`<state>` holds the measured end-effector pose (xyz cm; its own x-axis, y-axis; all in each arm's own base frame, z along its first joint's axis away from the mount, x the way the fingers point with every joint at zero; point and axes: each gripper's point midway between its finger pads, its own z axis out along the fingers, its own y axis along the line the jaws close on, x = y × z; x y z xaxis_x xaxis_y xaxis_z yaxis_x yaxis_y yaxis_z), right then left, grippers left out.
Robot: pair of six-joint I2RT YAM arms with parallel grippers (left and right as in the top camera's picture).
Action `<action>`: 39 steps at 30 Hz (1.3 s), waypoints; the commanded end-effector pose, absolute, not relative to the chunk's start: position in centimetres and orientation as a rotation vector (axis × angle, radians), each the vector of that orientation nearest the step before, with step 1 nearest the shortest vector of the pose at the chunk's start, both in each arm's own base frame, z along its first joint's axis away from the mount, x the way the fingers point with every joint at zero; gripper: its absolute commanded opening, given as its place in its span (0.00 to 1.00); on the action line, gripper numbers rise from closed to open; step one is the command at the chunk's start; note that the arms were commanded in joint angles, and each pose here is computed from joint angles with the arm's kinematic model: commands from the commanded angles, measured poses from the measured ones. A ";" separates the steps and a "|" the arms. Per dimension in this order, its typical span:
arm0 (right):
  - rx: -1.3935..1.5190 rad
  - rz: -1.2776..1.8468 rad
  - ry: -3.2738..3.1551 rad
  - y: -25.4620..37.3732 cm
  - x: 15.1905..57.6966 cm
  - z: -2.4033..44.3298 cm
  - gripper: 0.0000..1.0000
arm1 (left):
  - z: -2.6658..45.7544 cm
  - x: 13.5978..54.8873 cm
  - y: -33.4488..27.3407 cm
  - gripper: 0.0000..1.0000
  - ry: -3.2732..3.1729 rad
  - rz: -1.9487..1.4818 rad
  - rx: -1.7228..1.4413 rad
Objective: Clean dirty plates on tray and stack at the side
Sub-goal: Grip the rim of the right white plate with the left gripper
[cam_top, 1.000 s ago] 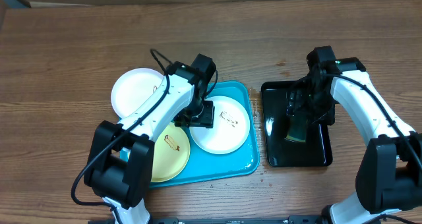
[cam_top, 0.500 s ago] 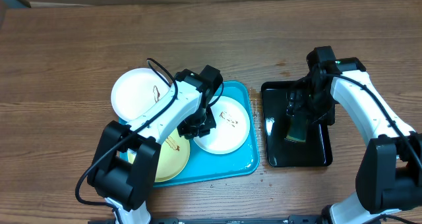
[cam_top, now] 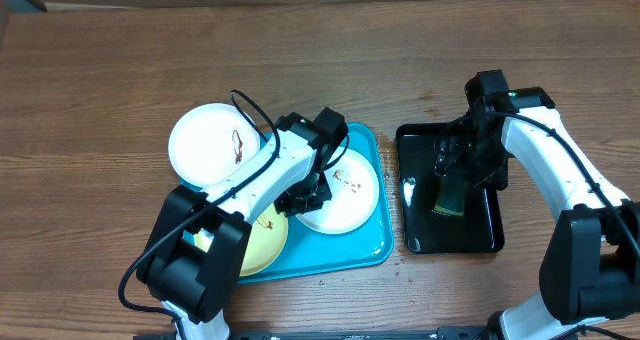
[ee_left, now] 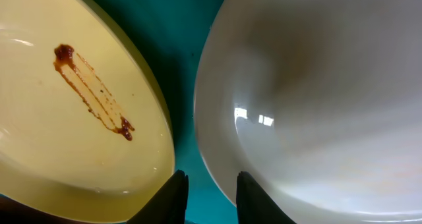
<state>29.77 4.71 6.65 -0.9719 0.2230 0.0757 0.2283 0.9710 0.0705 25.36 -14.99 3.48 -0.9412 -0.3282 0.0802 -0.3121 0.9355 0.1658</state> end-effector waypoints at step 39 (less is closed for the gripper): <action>-0.355 -0.129 -3.068 4.7 29.6 7.6 0.80 | 2.9 29.0 -11.4 0.04 -3.208 -0.506 0.266</action>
<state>29.47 4.67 6.67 -0.9709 0.2231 0.0874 0.2292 0.9711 0.0660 28.22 -12.64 2.15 -0.9799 -0.1792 -0.0871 -0.1955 0.9492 0.2464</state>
